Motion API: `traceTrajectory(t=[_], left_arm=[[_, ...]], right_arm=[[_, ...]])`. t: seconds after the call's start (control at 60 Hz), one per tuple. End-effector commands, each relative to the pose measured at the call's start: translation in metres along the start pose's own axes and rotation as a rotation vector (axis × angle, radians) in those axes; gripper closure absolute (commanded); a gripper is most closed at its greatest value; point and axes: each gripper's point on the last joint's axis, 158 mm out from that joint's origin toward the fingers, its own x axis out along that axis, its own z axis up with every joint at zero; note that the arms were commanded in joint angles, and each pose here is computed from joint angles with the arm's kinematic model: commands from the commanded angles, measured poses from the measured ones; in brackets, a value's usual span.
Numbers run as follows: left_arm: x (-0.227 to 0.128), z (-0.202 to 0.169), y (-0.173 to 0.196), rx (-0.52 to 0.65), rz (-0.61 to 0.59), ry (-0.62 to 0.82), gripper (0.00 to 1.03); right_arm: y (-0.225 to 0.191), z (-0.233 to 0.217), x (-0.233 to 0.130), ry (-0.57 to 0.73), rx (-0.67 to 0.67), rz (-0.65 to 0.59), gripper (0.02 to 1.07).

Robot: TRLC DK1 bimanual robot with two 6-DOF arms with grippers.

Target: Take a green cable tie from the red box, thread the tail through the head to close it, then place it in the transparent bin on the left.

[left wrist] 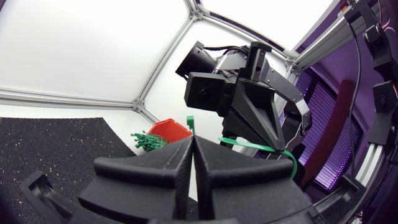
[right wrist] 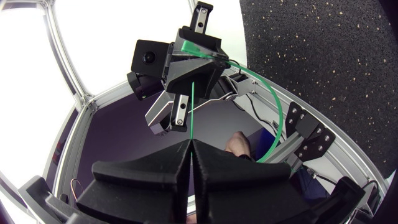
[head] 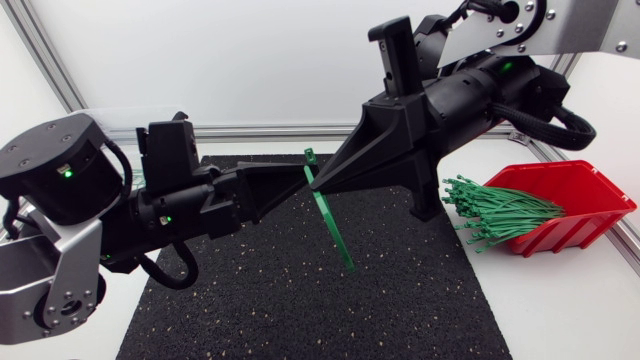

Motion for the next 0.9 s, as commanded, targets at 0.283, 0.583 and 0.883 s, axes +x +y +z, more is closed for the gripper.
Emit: traceTrajectory(t=[0.283, 0.583, 0.883], left_arm=[[-0.005, -0.008, -0.012, 0.003, -0.022, 0.001, 1.00], [-0.009, -0.013, -0.010, 0.000, -0.016, 0.008, 1.00], [-0.009, -0.007, -0.018, 0.007, -0.029, -0.004, 1.00]], right_arm=[[-0.003, 0.000, 0.000, -0.002, 0.015, 0.007, 1.01], [0.000, -0.003, -0.004, -0.015, -0.005, 0.012, 1.01], [-0.004, 0.003, -0.004, -0.017, 0.008, 0.013, 1.01]])
